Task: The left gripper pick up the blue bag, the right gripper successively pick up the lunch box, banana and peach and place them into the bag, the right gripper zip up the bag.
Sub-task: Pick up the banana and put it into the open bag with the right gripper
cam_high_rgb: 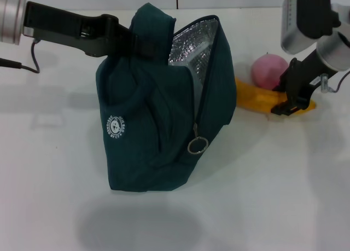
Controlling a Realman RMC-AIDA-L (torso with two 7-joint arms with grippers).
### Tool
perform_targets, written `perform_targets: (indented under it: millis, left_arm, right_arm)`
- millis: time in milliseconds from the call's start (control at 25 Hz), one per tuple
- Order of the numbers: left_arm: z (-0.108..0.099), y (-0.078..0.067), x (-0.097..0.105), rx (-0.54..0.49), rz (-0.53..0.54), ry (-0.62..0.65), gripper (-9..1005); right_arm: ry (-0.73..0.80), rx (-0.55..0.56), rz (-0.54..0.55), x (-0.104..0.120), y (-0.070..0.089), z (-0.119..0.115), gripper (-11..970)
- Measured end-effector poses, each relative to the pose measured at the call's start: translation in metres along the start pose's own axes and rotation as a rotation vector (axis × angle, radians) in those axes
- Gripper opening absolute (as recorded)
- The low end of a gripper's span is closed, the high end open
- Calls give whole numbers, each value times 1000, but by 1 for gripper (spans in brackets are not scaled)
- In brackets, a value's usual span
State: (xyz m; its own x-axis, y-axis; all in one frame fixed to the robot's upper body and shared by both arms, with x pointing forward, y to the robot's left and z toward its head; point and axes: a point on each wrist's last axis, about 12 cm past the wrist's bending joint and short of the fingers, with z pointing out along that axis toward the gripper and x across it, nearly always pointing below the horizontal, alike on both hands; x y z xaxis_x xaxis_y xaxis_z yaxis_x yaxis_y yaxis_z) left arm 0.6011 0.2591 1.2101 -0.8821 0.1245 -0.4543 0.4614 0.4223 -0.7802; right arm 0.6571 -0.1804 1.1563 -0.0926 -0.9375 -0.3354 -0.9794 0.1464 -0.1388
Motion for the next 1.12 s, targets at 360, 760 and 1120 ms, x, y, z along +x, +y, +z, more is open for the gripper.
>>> perform_targets:
  millis: [360, 760, 1120]
  left_arm:
    - [-1, 1, 0, 6, -5, -5, 36]
    - [-3, 2, 0, 4, -8, -12, 36]
    - [0, 3, -1, 15, -8, -21, 36]
  right_arm:
    - [-123, 24, 62, 3, -8, -36, 438]
    - [-471, 3, 198, 19, -24, -112, 438]
    - [-451, -83, 62, 1, -11, -160, 439]
